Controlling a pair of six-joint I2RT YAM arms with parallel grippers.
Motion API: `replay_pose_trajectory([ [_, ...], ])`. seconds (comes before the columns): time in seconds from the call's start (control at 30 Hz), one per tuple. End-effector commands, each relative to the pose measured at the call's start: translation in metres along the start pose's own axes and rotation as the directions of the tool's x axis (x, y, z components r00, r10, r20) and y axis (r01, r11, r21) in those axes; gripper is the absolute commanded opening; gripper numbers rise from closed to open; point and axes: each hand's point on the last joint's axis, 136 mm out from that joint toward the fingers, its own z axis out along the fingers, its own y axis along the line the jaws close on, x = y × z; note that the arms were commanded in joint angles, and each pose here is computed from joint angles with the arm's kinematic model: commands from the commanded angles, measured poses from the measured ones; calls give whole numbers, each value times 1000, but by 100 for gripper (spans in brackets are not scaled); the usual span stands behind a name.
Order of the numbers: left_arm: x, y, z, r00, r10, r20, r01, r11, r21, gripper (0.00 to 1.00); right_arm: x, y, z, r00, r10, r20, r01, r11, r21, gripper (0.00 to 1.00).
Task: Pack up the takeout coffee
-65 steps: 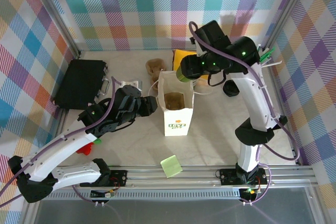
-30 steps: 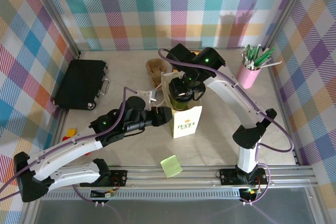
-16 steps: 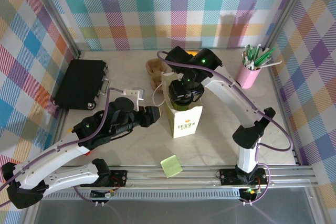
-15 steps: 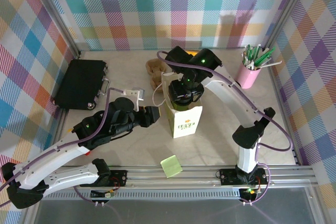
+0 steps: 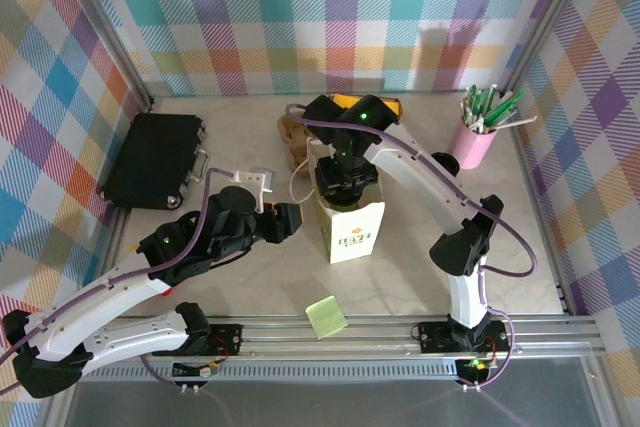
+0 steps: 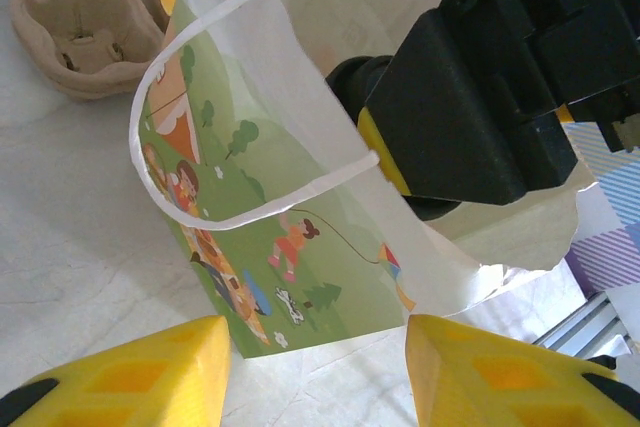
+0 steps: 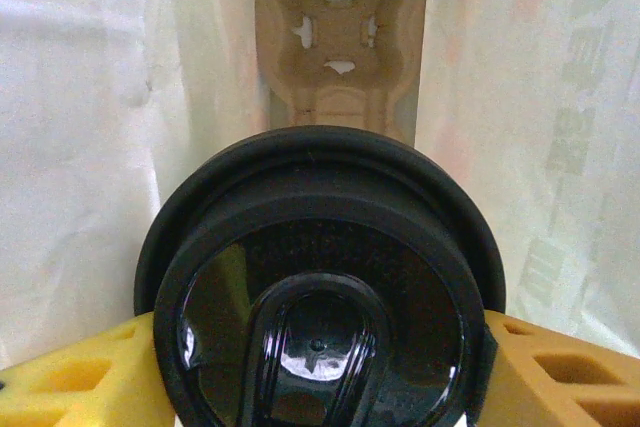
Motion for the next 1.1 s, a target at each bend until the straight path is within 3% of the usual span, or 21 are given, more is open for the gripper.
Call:
replay_pose_trajectory([
  [0.0,-4,1,-6,999,27,20,-27,1000,-7,50,35,-20,3,986,33,-161,-22,997,72,59],
  [1.07,-1,5,-5,999,32,18,-32,999,-18,50,30,-20,32,979,44,-200,-29,997,74,57],
])
